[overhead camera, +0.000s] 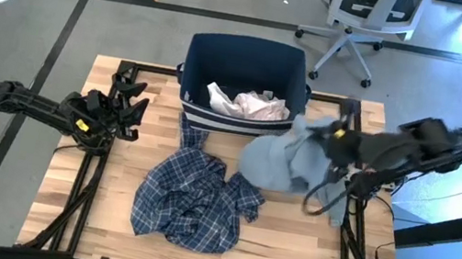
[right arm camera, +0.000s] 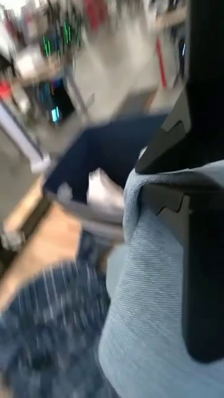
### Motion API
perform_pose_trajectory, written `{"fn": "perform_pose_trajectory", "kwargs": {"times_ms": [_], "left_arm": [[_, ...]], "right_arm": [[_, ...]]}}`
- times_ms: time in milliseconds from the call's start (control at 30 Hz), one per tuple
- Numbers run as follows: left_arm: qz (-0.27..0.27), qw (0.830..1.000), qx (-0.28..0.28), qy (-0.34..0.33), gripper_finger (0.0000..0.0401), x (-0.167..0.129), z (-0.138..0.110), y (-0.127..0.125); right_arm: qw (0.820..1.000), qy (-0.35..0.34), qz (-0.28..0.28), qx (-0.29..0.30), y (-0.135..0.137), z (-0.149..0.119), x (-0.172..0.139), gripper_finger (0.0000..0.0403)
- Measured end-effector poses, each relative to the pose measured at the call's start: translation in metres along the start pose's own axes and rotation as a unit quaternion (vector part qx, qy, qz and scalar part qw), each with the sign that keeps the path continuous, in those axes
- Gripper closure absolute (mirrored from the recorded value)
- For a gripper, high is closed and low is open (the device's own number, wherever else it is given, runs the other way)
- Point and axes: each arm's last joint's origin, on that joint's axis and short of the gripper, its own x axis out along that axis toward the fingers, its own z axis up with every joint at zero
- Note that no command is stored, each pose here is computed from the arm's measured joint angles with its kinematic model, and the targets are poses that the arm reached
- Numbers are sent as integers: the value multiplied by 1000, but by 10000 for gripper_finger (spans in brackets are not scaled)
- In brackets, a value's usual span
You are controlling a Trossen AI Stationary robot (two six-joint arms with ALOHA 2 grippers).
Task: Sort clothes
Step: Put the blue long sleeve shirt into the blue laundry bin
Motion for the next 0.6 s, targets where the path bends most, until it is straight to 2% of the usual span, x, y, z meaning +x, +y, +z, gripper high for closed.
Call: {"fn": "perform_pose_trajectory", "kwargs": {"times_ms": [133, 333, 600], "left_arm": [[0, 1000, 0, 0, 193, 0, 0, 0], [0, 1000, -1, 0, 193, 0, 0, 0], [0, 1000, 3, 0, 193, 0, 0, 0]], "right_arm": [[998, 34, 60, -14, 25, 5, 29, 323], [992, 83, 87, -41, 50, 10, 60, 272], [987, 66, 132, -63, 57, 29, 71, 203]]}}
